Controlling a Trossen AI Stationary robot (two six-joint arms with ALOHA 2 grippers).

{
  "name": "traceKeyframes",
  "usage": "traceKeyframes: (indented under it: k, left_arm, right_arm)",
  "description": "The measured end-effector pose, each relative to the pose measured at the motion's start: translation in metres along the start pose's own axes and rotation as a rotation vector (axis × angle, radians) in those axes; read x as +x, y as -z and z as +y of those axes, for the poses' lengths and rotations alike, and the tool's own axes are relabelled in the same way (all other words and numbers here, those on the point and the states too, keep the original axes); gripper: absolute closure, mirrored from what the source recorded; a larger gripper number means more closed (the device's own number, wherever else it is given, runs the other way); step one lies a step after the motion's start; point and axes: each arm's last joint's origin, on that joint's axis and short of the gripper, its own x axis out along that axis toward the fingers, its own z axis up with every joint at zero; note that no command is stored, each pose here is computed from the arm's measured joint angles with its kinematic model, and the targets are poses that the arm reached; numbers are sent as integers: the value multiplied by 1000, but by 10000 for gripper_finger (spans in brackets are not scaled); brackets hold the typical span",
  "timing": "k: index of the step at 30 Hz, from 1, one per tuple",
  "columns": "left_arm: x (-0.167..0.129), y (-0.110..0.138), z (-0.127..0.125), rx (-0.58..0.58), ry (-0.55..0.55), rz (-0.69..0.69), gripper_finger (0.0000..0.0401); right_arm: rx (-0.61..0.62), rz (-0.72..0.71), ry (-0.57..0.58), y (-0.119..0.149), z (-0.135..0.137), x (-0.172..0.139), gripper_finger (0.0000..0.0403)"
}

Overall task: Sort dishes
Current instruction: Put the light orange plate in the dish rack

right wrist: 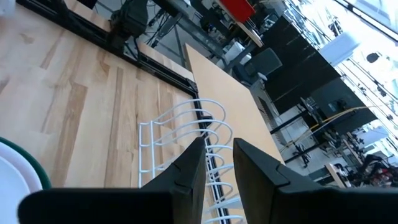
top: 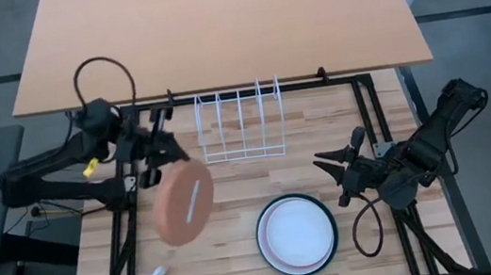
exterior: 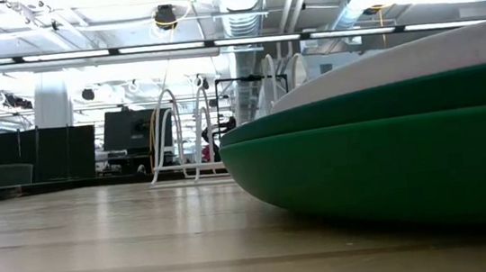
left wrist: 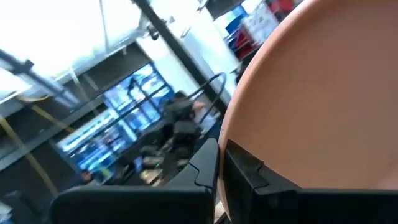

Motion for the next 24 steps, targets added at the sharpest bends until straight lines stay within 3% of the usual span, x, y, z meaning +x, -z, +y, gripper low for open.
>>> traceKeyframes:
  k: [8, 18, 24]
  left_arm:
    - [2, 32, 22, -137, 122, -54, 393]
    - [15, 79, 38, -272, 101, -22, 393]
    - [16, 90, 45, -318, 78, -29, 393]
  right_arm:
    - [0, 0, 0, 0, 0, 0, 316]
    - [0, 0, 0, 0, 0, 0, 316]
    - [0, 0, 0, 0, 0, 0, 316]
